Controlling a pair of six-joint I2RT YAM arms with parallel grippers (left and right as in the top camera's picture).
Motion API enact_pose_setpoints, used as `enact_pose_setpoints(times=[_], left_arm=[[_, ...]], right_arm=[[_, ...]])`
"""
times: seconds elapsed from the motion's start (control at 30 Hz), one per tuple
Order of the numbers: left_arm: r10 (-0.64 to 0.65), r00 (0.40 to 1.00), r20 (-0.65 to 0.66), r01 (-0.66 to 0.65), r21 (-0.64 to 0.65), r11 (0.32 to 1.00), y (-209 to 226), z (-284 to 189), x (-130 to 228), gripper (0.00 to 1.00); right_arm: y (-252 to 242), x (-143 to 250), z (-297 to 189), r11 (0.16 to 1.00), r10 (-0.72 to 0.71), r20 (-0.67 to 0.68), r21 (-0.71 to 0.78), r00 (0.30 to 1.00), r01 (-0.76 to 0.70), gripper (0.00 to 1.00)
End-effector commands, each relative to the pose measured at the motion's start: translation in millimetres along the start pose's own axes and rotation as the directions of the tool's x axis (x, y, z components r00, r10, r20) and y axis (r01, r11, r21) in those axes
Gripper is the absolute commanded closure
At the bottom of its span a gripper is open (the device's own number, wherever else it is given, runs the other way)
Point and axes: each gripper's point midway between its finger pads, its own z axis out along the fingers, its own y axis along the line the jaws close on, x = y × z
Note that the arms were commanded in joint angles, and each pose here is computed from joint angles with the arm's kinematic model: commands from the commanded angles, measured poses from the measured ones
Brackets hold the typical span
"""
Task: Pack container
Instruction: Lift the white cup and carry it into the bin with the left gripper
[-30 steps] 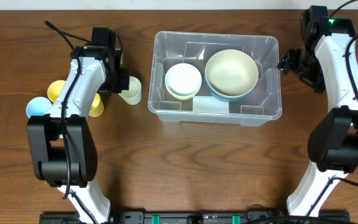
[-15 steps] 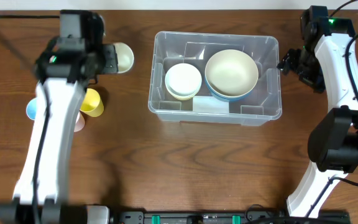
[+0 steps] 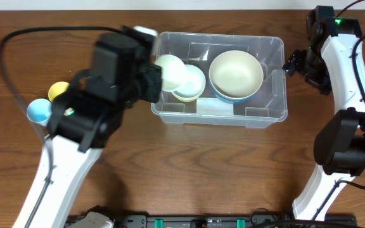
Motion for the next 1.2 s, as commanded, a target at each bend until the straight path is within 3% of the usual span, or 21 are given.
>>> enact_pose_setpoints(times=[0.0, 0.17, 0.6, 1.17], left_arm=[[-0.023, 0.991, -0.133, 0.022, -0.006, 1.0, -6.8, 33.6, 27.0, 0.94], [-0.013, 0.962, -0.274, 0.008, -0.018, 1.0, -11.3, 64.9, 55.2, 0.94], [-0.019, 0.881, -0.473, -0.007, -0.053, 0.999, -7.0, 127.9, 101.4, 0.94], [-0.056, 0.829, -0.556, 0.009, -0.087, 0.996, -3.6, 161.5, 128.4, 0.94]], right_arm=[[-1.9, -1.2, -0.9, 1.0, 0.019, 0.006, 0.004, 1.0, -0.019, 0.01], [-1.7, -1.1, -0.9, 1.0, 0.018, 0.006, 0.004, 1.0, -0.018, 0.01], [-1.7, -1.1, -0.9, 1.0, 0.018, 0.006, 0.004, 1.0, -0.018, 0.01], [-1.9, -1.2, -0.9, 1.0, 0.019, 0.006, 0.004, 1.0, -0.019, 0.01]])
